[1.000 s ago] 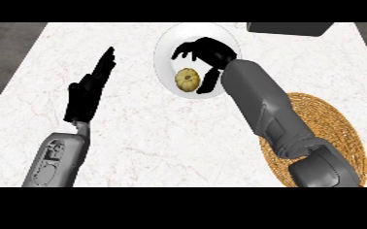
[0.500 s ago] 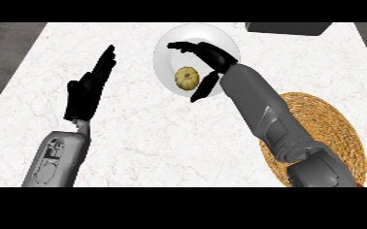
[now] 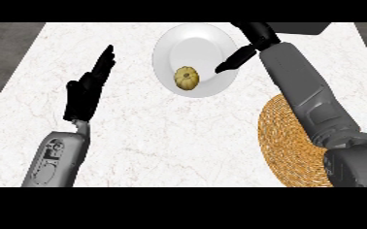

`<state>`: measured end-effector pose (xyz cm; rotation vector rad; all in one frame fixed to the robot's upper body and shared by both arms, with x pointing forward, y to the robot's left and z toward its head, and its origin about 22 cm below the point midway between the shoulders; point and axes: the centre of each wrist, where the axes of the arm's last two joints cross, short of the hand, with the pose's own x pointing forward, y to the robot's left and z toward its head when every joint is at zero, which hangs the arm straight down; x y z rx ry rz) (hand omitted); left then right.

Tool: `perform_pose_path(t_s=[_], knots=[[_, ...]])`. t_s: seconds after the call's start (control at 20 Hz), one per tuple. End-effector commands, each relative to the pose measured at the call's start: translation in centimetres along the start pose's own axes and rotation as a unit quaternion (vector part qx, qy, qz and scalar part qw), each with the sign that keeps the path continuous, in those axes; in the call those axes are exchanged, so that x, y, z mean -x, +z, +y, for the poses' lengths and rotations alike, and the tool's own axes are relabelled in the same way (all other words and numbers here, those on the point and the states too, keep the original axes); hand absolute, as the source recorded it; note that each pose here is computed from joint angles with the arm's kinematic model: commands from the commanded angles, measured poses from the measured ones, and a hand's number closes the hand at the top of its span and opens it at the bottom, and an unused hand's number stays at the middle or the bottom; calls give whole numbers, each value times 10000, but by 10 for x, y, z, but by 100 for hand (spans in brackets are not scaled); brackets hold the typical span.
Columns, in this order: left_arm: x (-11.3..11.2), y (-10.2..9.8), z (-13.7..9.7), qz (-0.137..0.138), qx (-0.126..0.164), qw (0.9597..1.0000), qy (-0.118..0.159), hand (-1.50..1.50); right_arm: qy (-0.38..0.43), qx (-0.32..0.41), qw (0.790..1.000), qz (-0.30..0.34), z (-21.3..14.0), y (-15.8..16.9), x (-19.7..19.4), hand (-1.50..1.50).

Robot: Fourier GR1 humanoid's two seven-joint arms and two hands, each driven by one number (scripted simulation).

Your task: Pick the squash from the placemat and place it in the plate

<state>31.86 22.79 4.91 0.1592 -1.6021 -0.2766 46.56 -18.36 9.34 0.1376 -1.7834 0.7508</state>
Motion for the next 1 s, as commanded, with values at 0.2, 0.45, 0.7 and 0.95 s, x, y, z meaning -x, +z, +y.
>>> perform_pose_path(t_s=[0.2, 0.45, 0.7, 0.95], knots=[[-8, -6, -2, -127, 85, 9999, 44, 0, -321, 577, 9978, 99, -74, 47, 8, -150], [-13, -5, -10, -180, 106, 9998, -66, 0, -162, 446, 9986, 229, -100, 64, 6, -150], [-19, -8, -13, -287, 191, 9994, -24, 0, -116, 497, 9985, 194, -117, 91, 16, -150], [-11, -5, -7, -239, 214, 9995, 3, 0, -167, 611, 9978, 197, -129, 95, 10, -150]])
